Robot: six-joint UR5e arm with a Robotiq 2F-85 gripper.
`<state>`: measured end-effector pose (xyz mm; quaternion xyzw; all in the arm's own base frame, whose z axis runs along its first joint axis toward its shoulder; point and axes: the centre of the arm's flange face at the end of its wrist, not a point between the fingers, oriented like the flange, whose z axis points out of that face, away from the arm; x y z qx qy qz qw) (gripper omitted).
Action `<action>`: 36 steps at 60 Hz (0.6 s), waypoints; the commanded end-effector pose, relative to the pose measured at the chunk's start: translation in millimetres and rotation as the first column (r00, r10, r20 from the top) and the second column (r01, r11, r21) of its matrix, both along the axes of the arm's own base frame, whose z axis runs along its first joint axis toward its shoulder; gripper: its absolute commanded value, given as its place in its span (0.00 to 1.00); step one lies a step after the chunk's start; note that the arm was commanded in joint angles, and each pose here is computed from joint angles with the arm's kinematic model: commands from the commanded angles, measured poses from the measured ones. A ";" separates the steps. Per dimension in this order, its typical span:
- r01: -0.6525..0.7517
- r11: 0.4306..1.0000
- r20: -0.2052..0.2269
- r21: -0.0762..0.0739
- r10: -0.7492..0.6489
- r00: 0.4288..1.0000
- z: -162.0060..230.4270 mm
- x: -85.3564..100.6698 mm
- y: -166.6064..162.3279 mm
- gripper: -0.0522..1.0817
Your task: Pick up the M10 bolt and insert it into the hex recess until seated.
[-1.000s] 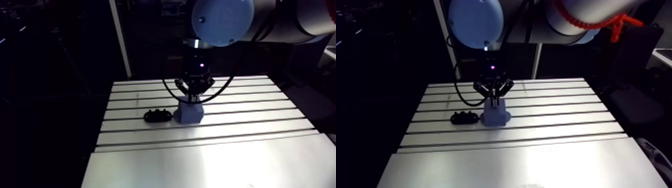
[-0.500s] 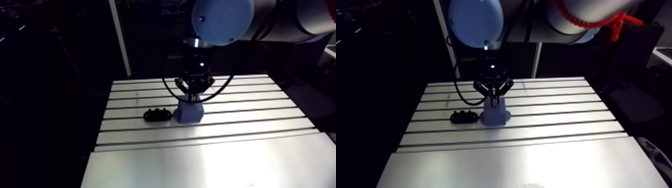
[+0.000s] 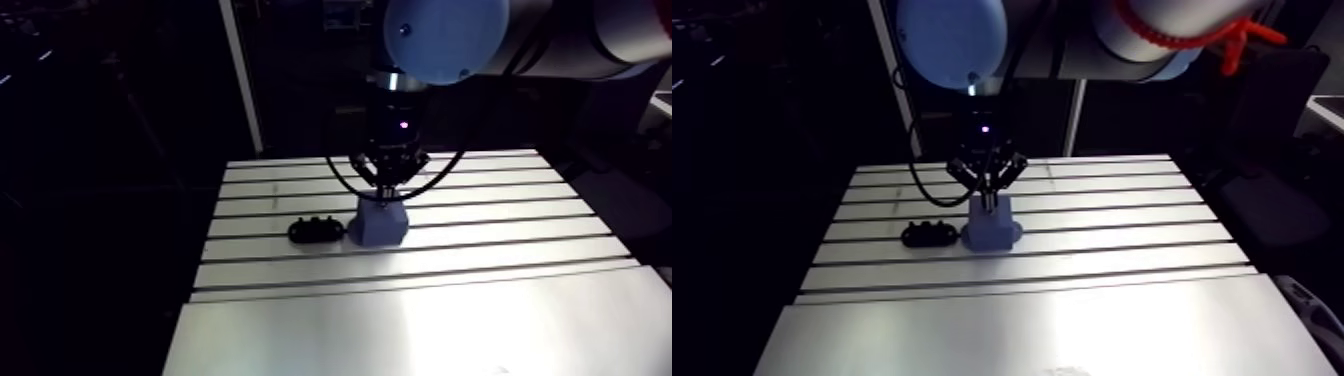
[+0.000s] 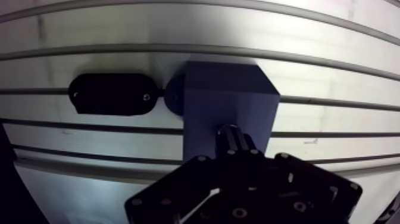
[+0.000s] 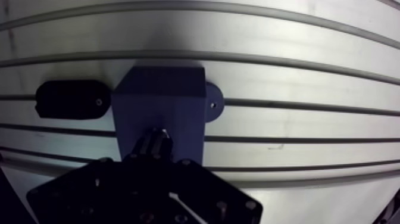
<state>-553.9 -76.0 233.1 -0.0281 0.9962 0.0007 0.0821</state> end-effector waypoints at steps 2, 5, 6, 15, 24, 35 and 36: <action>-0.004 1.000 0.012 -0.003 0.004 1.000 12.2 -1.4 -1.9 0.99; -0.004 1.000 0.016 -0.003 0.004 1.000 18.8 -1.6 -2.0 0.99; -0.003 1.000 0.016 -0.003 0.003 1.000 22.6 -1.7 -1.3 0.99; -0.003 1.000 0.014 -0.002 0.003 1.000 38.3 -3.1 -0.9 0.99; -0.003 1.000 0.010 0.000 0.003 1.000 54.8 -3.3 -0.7 0.98; -0.005 1.000 0.004 0.002 0.005 1.000 73.6 0.0 -2.4 0.69; -0.005 1.000 0.004 0.002 0.005 1.000 73.6 0.0 -2.4 0.69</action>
